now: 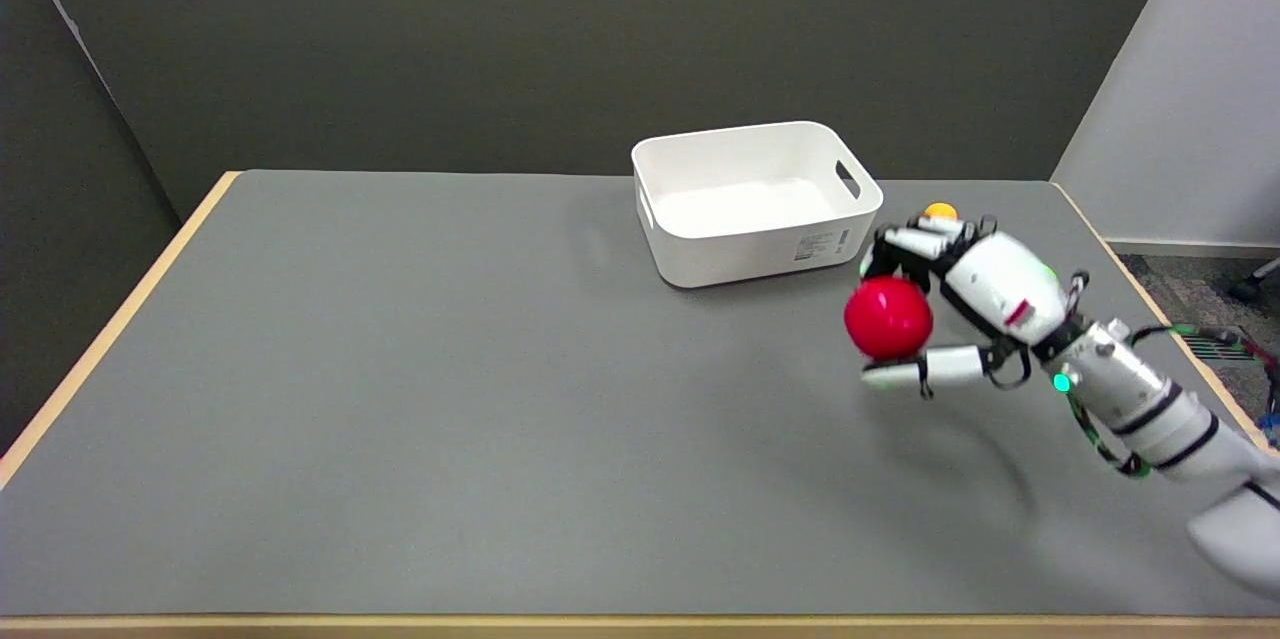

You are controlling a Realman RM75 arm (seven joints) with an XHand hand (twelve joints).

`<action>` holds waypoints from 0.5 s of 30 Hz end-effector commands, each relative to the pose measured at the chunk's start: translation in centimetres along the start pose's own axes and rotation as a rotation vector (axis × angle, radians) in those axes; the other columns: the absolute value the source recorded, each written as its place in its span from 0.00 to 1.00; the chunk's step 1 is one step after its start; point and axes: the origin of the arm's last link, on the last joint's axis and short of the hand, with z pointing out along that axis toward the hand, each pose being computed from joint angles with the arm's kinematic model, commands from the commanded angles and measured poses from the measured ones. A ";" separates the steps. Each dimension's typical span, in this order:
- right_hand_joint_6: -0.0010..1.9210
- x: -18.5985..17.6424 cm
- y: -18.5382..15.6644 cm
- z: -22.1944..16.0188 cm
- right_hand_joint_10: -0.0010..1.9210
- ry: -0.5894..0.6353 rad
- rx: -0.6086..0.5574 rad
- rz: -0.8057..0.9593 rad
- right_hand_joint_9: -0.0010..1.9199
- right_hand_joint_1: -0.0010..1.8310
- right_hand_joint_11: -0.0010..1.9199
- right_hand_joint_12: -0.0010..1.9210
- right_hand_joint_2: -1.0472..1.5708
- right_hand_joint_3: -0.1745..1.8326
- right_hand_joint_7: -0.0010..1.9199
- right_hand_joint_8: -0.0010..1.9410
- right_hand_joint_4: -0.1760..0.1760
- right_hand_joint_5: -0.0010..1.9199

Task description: Pick up the pomegranate.

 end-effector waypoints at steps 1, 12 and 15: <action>0.78 11.2 1.7 11.9 0.87 0.263 -0.069 -0.188 0.45 0.65 0.25 0.80 0.80 0.31 0.38 0.78 0.00 0.36; 0.83 11.6 4.1 21.9 0.98 0.241 -0.125 -0.150 0.44 0.63 0.28 0.81 0.80 0.36 0.36 0.85 0.00 0.33; 0.81 11.0 4.3 23.7 0.97 0.212 -0.134 -0.134 0.45 0.47 0.28 0.83 0.81 0.32 0.47 0.92 0.96 0.35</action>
